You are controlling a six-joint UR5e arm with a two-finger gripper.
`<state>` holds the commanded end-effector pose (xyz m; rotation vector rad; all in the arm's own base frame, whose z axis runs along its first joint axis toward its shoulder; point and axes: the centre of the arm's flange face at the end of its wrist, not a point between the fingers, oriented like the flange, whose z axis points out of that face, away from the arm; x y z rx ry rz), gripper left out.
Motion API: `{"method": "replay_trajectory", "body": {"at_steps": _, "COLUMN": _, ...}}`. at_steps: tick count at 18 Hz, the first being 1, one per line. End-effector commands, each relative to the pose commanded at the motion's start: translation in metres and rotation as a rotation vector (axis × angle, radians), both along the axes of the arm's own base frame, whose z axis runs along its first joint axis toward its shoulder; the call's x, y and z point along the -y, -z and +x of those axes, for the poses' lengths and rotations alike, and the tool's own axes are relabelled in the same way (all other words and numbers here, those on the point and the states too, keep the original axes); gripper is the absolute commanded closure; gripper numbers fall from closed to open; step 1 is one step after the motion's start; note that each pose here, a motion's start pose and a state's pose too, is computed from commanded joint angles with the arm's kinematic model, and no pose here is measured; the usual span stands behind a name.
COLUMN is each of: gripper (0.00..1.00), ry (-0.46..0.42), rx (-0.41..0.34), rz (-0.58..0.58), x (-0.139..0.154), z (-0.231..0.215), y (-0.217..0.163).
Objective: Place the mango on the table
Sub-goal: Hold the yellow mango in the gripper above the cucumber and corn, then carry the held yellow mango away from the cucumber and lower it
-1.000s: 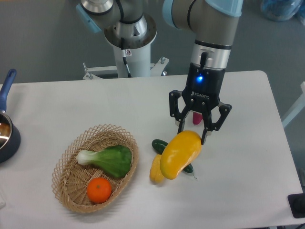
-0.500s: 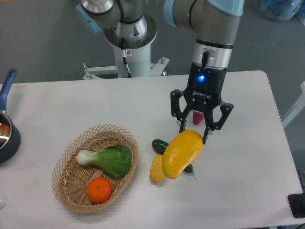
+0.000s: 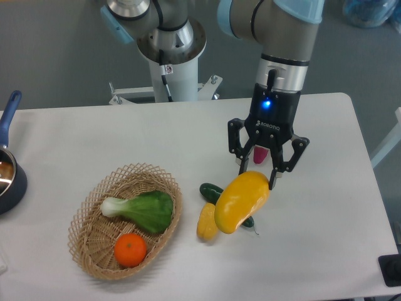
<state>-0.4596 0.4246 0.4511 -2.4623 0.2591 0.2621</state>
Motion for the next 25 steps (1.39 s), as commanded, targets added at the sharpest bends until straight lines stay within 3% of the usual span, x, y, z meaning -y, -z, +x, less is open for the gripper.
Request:
{"method": "replay_trajectory", "body": {"at_steps": 3, "gripper": 0.61, "ry": 0.069, "rx": -0.016, "rz": -0.040, "x": 0.002, "z": -0.017, "y": 0.035}}
{"method": "replay_trajectory", "body": {"at_steps": 7, "gripper": 0.61, "ry": 0.066, "rx": -0.007, "rz": -0.069, "x": 0.012, "z": -0.033, "y": 0.057}}
{"method": "replay_trajectory", "body": {"at_steps": 14, "gripper": 0.61, "ry": -0.062, "rx": 0.079, "rz": -0.155, "x": 0.074, "z": -0.057, "y": 0.105}}
{"method": "replay_trajectory", "body": {"at_steps": 22, "gripper": 0.61, "ry": -0.288, "rx": 0.149, "rz": -0.306, "x": 0.099, "z": -0.060, "y": 0.127}}
{"method": "replay_trajectory", "body": {"at_steps": 25, "gripper": 0.60, "ry": -0.334, "rx": 0.153, "rz": -0.364, "x": 0.116, "z": -0.071, "y": 0.141}}
